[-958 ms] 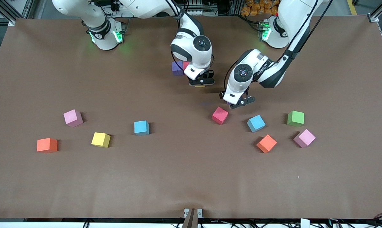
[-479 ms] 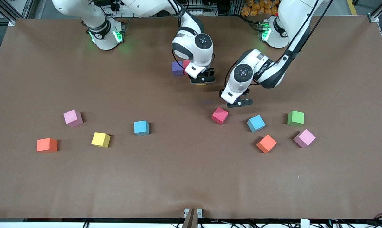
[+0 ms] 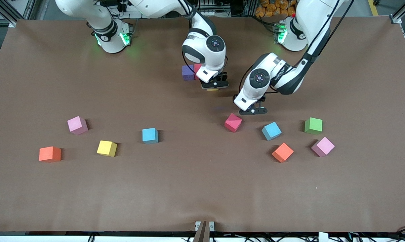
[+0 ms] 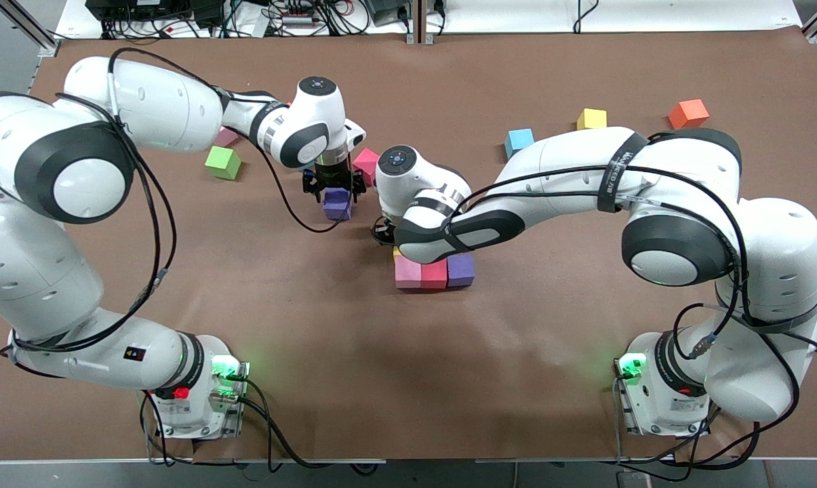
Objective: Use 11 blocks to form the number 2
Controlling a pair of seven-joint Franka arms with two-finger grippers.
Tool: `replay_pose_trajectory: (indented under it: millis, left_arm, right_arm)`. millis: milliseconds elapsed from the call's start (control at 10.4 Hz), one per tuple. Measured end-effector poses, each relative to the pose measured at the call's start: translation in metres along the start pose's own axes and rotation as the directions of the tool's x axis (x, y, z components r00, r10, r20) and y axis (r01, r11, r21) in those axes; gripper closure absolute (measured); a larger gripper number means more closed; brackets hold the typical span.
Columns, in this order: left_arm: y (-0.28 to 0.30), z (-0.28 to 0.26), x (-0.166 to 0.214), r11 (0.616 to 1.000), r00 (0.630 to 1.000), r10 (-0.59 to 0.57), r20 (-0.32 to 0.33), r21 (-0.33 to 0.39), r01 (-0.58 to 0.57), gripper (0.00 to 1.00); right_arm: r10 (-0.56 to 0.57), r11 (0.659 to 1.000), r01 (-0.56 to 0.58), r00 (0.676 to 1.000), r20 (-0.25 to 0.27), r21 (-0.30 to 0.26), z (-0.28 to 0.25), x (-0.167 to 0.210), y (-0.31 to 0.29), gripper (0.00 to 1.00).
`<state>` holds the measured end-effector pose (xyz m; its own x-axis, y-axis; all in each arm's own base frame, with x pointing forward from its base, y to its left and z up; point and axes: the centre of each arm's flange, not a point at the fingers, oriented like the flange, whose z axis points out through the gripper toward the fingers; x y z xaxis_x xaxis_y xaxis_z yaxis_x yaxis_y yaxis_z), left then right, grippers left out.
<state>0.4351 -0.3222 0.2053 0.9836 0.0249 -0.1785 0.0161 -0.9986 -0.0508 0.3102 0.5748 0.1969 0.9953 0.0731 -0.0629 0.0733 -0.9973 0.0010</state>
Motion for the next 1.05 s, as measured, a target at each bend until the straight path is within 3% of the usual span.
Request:
replay_pose_trajectory:
  millis: [96,383,479,575,671,958,1054]
  left_arm:
    - [0.000,-0.002,0.002,1.000,1.000,0.003,-0.004,-0.003,-0.003,0.00]
    - [0.002,-0.008,0.006,1.000,1.000,0.012,-0.016,-0.011,-0.013,0.06]
    - [0.002,-0.008,0.006,1.000,1.000,0.017,-0.016,-0.011,-0.017,0.06]
    - [0.002,-0.008,0.006,1.000,1.000,0.024,-0.016,-0.011,-0.025,0.07]
    - [0.002,-0.008,0.006,0.999,0.999,0.037,-0.016,-0.011,-0.037,0.16]
    - [0.002,-0.008,0.006,0.998,0.998,0.055,-0.015,-0.010,-0.055,0.18]
    - [0.002,-0.007,0.006,0.998,0.998,0.060,-0.015,-0.010,-0.061,0.25]
  right_arm:
    - [0.000,1.000,0.000,1.000,0.000,0.000,0.000,0.000,0.000,0.43]
    - [-0.004,1.000,0.004,1.000,0.015,-0.023,0.011,-0.007,0.005,0.05]
    - [-0.004,1.000,0.004,1.000,0.016,-0.024,0.011,-0.007,0.005,0.00]
    - [-0.003,1.000,0.003,1.000,0.014,-0.022,0.010,-0.007,0.005,0.00]
    - [-0.001,1.000,0.001,1.000,0.007,-0.015,0.006,-0.004,0.004,0.00]
    - [0.023,1.000,-0.022,0.999,-0.027,0.020,-0.026,0.013,0.006,0.00]
    - [0.035,0.999,-0.034,0.999,-0.037,0.029,-0.041,0.020,0.009,0.00]
